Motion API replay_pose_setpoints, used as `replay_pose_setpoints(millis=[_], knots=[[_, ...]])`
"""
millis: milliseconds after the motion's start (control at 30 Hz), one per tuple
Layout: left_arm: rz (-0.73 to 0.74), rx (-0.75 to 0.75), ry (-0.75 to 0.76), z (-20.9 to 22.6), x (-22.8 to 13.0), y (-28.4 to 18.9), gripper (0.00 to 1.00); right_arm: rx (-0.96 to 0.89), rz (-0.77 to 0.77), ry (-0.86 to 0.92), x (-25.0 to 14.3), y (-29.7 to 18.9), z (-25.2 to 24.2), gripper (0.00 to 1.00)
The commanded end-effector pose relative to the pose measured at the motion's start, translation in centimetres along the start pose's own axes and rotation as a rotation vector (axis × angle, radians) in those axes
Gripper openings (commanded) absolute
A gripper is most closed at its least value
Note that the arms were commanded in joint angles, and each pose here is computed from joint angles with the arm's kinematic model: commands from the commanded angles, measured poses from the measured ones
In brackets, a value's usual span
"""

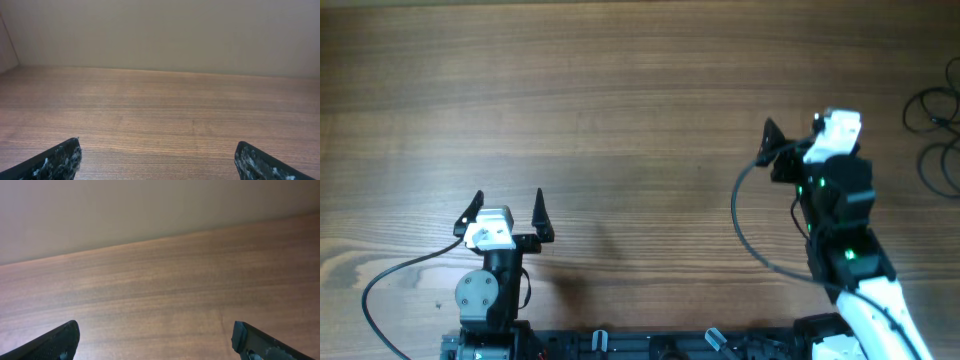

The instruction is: Untangle cables

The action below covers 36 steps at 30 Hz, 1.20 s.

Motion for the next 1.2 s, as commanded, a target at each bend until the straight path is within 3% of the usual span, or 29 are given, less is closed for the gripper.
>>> replay_pose_setpoints(millis=[0, 533, 1167], knots=[[-0.003, 0.005, 0.022, 0.0, -0.2, 0.0, 1.0, 0.027, -0.02, 0.018, -1.5, -1.5, -0.9, 1.0], [-0.003, 0.005, 0.022, 0.0, -0.2, 0.0, 1.0, 0.119, -0.077, -0.051, -7.0, -4.1, -3.6, 1.0], [-0.003, 0.005, 0.022, 0.0, -0.2, 0.0, 1.0, 0.148, -0.157, -0.089, -8.7, -5.5, -5.0, 1.0]])
Point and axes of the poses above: each gripper's point midway between its finger pads, its own y axis out along the fingers, its own z axis along the line the jaws close on, x = y × z, the point moved 10 cm from there along -y, back along the fingers, and after that the axes turned 13 degrees about y, right-handed, at the moved point
